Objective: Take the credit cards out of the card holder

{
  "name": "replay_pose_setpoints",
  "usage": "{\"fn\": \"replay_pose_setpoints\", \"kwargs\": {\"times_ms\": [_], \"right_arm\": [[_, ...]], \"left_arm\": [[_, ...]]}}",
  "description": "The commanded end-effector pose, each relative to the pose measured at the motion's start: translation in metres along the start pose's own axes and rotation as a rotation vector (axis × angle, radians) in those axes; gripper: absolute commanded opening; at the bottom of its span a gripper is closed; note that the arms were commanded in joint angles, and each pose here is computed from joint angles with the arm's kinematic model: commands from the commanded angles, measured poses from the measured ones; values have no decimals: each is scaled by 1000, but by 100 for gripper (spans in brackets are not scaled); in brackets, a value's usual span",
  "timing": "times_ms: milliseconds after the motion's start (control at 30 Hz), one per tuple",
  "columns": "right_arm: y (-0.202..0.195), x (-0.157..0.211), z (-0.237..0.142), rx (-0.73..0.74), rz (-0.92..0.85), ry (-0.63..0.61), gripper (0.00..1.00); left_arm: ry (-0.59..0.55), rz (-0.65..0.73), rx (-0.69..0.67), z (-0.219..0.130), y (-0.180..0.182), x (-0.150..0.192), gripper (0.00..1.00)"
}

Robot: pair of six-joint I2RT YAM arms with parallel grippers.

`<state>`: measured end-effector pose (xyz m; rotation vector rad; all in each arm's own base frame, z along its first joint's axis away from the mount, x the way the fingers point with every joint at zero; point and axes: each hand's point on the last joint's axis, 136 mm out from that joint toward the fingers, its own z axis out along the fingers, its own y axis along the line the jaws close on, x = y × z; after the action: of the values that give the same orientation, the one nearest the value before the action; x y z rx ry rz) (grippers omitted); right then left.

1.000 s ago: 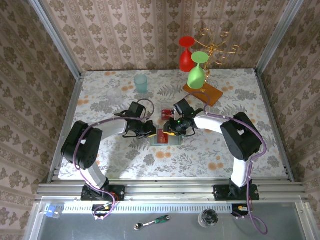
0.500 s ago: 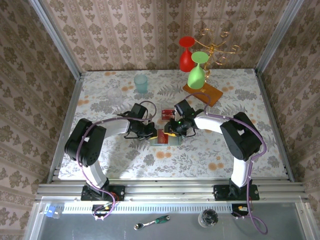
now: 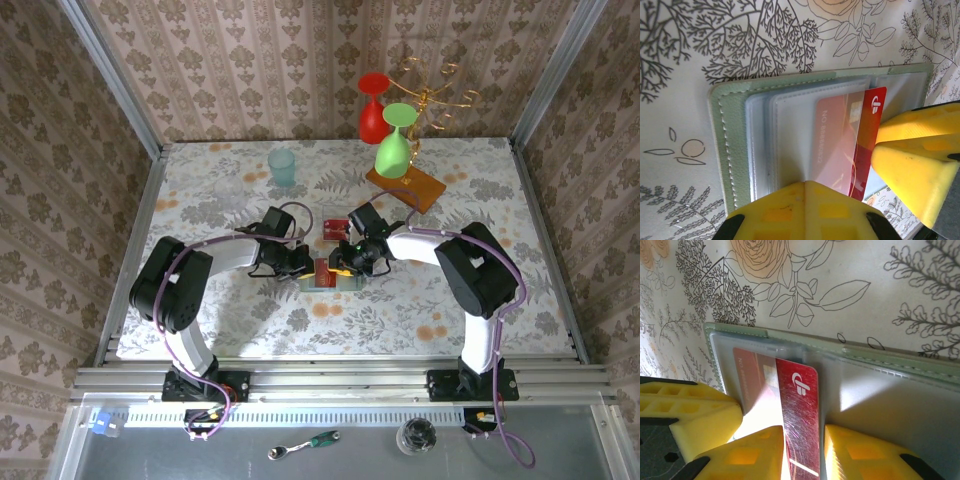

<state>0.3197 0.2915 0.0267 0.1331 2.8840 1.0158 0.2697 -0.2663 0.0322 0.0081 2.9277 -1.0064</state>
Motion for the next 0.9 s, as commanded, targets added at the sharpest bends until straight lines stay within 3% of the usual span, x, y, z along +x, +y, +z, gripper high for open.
{"fn": "replay_pose_setpoints", "kwargs": {"times_ms": [0,867], "right_arm": [[-4,6,8,-20,32,36,29],[10,5,4,-107,39,17,20]], "left_arm": [[20,2,-35,3,10,4,1],[23,-1,-36,5,12,5,1]]}}
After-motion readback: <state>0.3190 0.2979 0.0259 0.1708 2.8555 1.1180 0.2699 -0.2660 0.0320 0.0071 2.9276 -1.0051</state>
